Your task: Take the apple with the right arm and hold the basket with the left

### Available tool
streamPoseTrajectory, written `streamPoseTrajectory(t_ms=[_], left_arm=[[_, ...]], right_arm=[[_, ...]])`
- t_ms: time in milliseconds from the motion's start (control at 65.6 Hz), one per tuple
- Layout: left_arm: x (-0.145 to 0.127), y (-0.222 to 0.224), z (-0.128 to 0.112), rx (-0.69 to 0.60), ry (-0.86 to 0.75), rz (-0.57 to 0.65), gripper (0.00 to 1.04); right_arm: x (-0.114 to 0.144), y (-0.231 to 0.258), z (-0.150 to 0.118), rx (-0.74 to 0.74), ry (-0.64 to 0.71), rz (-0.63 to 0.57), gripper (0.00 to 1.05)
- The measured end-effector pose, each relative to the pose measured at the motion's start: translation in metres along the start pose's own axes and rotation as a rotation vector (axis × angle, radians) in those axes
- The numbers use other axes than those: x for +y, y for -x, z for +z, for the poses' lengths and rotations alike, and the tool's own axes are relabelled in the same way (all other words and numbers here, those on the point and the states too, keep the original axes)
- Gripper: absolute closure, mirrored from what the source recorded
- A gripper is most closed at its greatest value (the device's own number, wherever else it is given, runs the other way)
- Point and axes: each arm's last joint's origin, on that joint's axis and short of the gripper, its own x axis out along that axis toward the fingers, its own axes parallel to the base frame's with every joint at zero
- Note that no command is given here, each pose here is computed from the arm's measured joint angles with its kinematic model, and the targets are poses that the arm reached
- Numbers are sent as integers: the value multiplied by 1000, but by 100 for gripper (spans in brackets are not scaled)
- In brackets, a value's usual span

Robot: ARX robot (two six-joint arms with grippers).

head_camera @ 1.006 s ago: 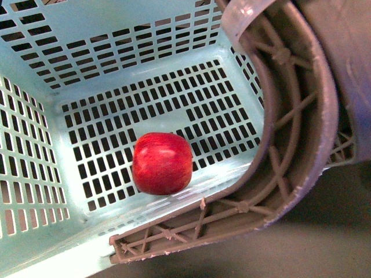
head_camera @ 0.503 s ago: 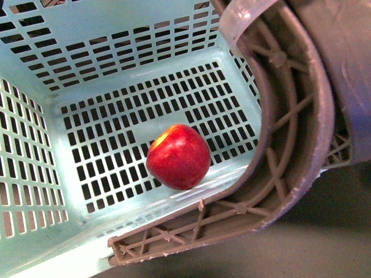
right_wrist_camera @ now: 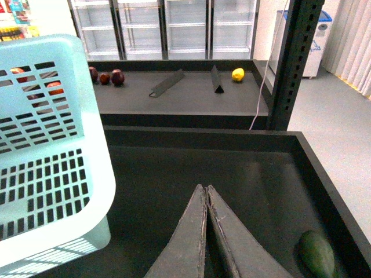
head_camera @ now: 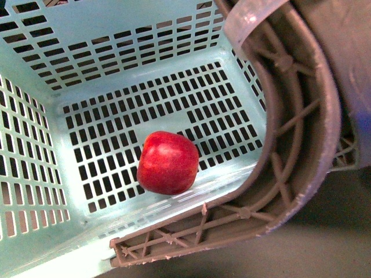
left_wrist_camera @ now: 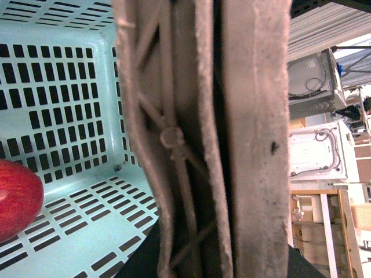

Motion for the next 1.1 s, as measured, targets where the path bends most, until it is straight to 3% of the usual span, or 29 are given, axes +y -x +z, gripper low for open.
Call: streamPoseTrajectory(t_ms=[91,686,914,1021,1097], left_arm=[[0,0,0,1,5,0,89],[0,0,0,-1,1,1,89],[0,0,0,-3,1,2,89],[-1,2,-2,-196,114,207,89],[2,4,1,-346,229,274,89]], right_arm=[[0,0,0,0,0,0,102],[0,0,0,-1,0,0,8],[0,0,0,-1,0,0,9],[0,0,0,-1,0,1,9],[0,0,0,-1,0,1,9]])
